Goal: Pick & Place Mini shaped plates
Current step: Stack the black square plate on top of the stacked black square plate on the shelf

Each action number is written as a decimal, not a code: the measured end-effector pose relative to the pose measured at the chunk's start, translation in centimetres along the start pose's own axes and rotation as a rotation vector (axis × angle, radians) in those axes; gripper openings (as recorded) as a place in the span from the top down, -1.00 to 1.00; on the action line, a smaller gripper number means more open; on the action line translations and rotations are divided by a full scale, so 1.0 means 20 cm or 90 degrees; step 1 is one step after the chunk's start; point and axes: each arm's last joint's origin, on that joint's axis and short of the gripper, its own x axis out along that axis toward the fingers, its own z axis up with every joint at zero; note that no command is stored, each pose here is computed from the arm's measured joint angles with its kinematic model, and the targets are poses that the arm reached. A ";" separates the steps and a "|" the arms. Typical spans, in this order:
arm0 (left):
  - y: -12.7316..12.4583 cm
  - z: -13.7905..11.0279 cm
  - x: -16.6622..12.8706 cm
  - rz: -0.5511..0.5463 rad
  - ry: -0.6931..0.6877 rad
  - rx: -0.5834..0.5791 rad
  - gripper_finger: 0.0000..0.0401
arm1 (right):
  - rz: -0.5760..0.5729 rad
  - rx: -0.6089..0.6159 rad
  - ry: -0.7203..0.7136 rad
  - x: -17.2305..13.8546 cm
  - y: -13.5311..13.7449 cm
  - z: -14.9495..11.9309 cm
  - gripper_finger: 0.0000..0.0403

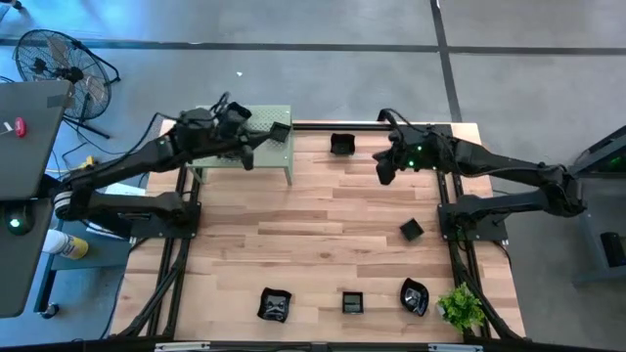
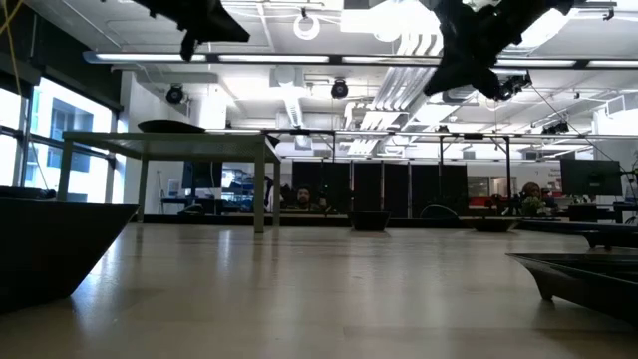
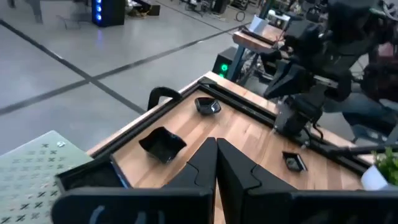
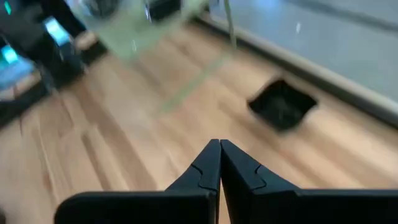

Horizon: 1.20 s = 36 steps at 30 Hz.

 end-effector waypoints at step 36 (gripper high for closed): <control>0.04 -0.17 -0.05 -0.003 0.024 -0.013 1.00 | 0.149 -0.496 0.664 0.28 0.05 -0.52 0.30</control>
